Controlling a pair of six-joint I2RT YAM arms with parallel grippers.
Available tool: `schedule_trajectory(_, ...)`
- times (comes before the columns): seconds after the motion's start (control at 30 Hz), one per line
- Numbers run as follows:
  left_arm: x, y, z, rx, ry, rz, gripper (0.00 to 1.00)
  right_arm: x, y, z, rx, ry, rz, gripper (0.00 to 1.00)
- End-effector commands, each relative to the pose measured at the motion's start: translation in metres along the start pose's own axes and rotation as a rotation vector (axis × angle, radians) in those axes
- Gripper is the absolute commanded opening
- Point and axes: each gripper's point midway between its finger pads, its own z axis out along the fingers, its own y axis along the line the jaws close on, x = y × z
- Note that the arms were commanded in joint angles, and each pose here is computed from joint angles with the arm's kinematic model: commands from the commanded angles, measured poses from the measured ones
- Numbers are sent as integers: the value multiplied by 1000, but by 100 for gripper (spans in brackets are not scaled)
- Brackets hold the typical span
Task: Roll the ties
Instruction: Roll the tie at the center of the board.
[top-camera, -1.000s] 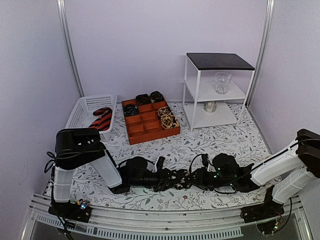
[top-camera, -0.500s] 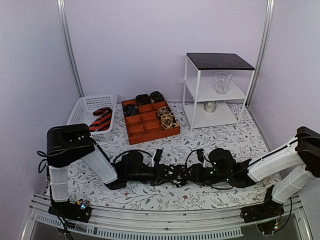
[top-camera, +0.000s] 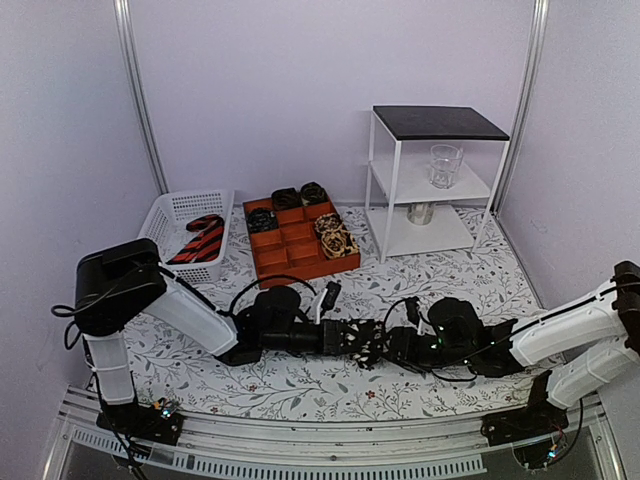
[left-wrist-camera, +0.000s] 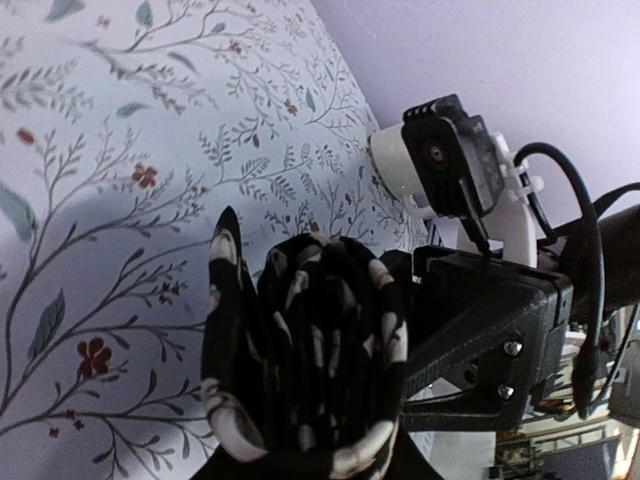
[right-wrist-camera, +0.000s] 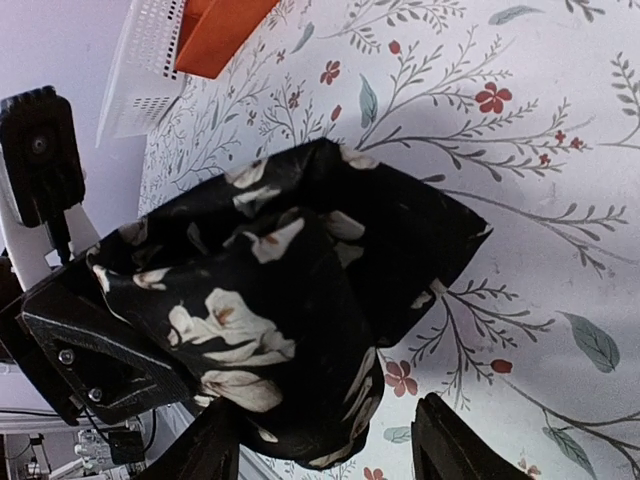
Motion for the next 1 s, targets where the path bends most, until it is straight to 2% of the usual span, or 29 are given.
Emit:
schedule_trajectory(0.0,-18,-24,3,-32,-41,230,29,-3,-10,-16,27,-39,12,60)
schedule_trajectory(0.07,-19,-28,5,-38,-50,275,29,-2,-13,-21,42,-41,21,58)
schedule_trajectory(0.2,-16,-29,10,-70,-59,365,29,1,-23,-27,53,-43,61,41)
schedule_trajectory(0.3,-18,-26,13,-112,-66,449,28,0,-21,-29,40,-55,64,37)
schedule_trajectory(0.43,-18,-25,15,-170,-79,609,28,-11,-22,-35,72,-108,75,39)
schedule_trajectory(0.53,-16,-20,14,-223,-85,725,29,-24,-23,-44,101,-171,88,43)
schedule_trajectory(0.7,-2,3,13,-288,-59,882,30,-44,-15,-56,123,-239,72,45)
schedule_trajectory(0.97,19,31,23,-278,-9,945,34,-99,32,-82,52,-268,-281,51)
